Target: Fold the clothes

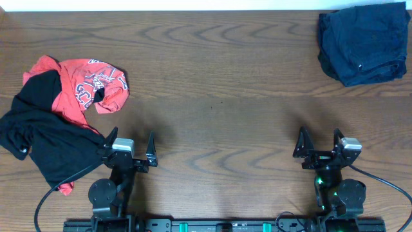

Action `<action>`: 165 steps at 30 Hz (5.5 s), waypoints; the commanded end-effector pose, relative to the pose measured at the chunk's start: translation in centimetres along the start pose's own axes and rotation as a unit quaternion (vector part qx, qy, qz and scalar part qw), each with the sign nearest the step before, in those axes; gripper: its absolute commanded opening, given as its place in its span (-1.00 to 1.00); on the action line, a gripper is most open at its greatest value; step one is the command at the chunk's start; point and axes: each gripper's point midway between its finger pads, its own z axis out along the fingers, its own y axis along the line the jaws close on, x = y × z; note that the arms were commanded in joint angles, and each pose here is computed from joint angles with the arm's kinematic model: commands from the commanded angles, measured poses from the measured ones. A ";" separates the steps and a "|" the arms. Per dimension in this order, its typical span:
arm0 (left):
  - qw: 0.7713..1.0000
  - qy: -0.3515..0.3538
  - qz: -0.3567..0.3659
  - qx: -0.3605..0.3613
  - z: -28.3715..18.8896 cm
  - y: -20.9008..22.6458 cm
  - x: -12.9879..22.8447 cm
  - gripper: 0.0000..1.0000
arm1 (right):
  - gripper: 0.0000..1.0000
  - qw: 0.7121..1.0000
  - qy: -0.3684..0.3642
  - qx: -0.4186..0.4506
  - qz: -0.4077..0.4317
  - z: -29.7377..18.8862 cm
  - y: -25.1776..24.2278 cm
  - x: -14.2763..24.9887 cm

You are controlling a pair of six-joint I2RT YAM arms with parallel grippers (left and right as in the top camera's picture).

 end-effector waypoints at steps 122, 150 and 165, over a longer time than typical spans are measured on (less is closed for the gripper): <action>0.958 0.281 -0.053 0.008 4.9 1.0 -6.6 0.96 | 0.98 0.982 0.136 -0.112 -0.068 5.6 7.3 -7.8; 0.892 0.440 -0.103 0.016 15.1 3.4 -3.2 0.96 | 0.98 0.898 0.394 -0.196 -0.012 13.0 10.5 -2.9; 0.832 0.510 -0.145 -0.161 15.9 12.5 5.9 0.96 | 0.89 0.897 0.394 -0.201 -0.021 13.0 11.2 -2.6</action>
